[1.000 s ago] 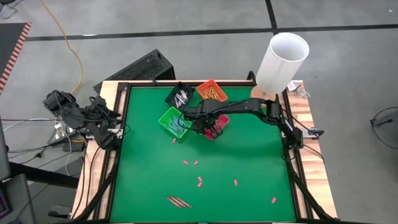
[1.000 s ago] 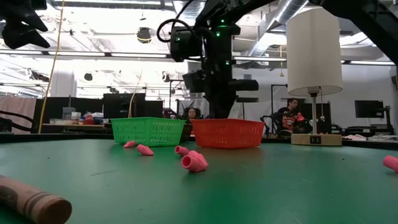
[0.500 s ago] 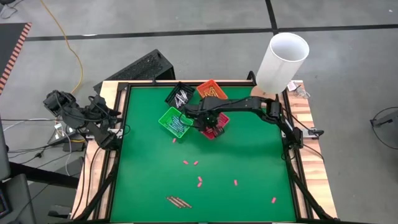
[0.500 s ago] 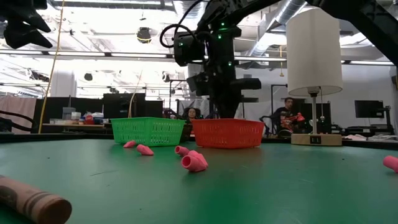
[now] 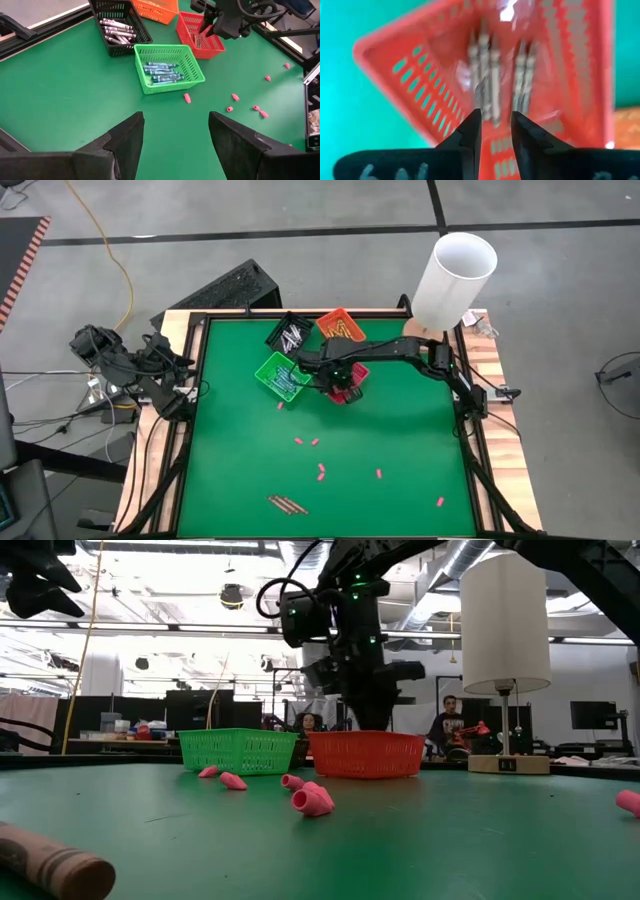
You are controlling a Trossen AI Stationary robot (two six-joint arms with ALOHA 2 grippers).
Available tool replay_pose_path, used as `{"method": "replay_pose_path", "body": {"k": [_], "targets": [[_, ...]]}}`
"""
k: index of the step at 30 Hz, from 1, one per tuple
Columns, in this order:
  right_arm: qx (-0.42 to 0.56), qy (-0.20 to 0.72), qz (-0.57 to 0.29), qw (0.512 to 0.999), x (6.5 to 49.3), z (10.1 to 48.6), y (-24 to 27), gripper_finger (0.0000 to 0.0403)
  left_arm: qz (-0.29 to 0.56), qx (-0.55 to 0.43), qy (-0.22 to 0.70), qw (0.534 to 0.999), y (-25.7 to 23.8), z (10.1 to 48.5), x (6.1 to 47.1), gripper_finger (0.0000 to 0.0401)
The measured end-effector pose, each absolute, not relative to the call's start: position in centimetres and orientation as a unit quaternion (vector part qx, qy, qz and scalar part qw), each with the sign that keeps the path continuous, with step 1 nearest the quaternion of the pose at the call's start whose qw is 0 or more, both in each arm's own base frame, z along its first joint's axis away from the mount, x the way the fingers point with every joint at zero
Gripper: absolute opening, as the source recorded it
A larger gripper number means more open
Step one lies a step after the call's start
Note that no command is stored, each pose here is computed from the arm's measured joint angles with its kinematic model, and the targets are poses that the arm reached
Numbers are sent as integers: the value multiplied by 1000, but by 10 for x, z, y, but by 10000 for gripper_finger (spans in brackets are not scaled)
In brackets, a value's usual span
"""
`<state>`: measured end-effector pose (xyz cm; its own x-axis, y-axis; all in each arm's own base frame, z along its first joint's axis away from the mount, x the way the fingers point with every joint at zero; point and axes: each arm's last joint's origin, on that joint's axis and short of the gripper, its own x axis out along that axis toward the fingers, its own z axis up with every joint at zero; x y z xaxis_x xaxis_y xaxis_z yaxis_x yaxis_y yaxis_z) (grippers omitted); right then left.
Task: Sort crayons
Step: Put the brown crayon into the bin
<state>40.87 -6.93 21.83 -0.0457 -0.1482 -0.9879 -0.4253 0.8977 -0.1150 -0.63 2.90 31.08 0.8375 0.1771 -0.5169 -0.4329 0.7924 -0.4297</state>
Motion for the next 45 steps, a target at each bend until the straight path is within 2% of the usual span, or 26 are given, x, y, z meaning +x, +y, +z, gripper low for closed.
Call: {"method": "replay_pose_path", "body": {"k": [3, 7, 16, 22, 26, 34, 45], "targets": [[-177, 735, 92, 648, 404, 226, -67, 102, 169, -270, 237, 918, 30, 310, -7, 213], [-146, 730, 59, 665, 406, 255, -57, 101, 172, -265, 242, 918, 30, 309, -8, 213], [56, 580, 46, 811, 424, 338, 0, 101, 171, -259, 244, 919, 30, 308, -8, 213], [121, 461, 74, 876, 440, 360, 73, 101, 161, -262, 254, 917, 30, 308, -8, 213], [138, 408, 98, 897, 443, 364, 125, 101, 149, -266, 266, 914, 29, 308, -8, 213], [143, 347, 0, 927, 435, 353, 195, 101, 108, -290, 300, 902, 25, 307, -8, 213], [174, 413, -7, 894, 437, 291, 251, 101, 91, -298, 307, 899, 24, 308, -8, 213]]}}
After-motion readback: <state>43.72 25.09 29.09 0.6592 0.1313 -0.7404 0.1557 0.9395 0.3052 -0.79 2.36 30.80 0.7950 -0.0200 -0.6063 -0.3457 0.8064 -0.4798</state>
